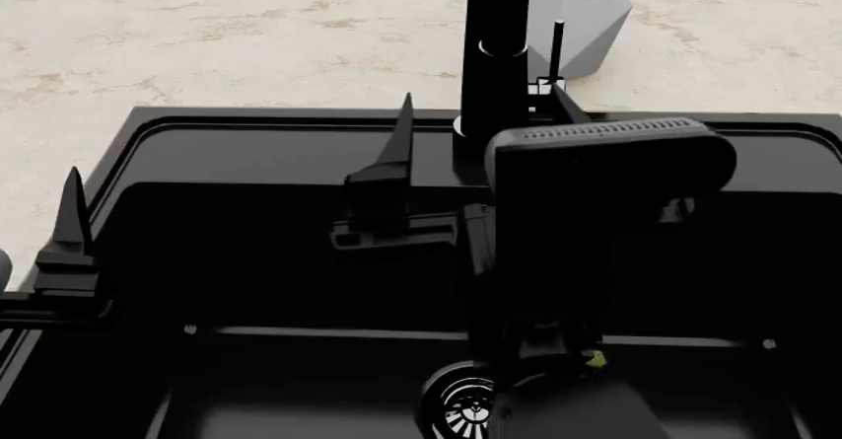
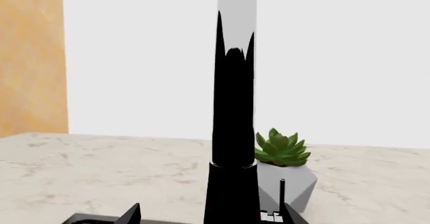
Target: Turn the sink spout to the right.
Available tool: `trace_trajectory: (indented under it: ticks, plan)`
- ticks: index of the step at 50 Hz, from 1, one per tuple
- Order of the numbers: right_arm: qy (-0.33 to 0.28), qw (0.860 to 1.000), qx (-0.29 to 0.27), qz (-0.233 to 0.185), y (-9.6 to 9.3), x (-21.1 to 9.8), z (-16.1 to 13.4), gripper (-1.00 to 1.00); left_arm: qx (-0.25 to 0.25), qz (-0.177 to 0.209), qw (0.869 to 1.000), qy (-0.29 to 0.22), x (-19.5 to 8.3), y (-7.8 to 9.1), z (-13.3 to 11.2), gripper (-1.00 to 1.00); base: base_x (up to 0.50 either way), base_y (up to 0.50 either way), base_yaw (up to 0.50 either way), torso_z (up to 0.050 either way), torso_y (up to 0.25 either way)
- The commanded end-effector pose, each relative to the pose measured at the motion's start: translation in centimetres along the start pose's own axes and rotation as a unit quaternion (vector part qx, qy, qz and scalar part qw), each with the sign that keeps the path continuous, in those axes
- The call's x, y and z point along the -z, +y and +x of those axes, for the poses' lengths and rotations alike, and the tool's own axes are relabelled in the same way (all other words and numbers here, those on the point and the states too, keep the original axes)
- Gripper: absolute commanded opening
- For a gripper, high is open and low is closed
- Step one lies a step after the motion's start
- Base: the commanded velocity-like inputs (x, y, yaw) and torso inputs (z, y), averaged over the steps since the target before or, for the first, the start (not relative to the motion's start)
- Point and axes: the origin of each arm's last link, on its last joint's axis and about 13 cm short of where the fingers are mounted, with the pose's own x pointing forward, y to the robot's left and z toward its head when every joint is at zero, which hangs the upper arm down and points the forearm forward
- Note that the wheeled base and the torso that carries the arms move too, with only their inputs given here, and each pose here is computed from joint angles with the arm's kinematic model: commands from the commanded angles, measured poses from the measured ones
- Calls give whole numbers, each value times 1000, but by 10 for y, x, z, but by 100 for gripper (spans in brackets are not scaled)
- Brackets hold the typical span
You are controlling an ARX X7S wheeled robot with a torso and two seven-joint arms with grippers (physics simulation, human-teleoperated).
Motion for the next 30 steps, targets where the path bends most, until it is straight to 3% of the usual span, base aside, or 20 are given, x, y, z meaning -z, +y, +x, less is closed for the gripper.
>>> trace_trajectory:
  ticks: [1, 30]
  plan:
    - [5, 1000, 7, -3, -4, 4, 7, 100, 0, 1, 1000, -1, -1, 0, -1, 100, 0, 0, 0, 0, 0]
    - [8, 1000, 27, -14, -16, 4, 18, 100, -2, 1, 1000, 0, 1, 0, -1, 100, 0, 0, 0, 0, 0]
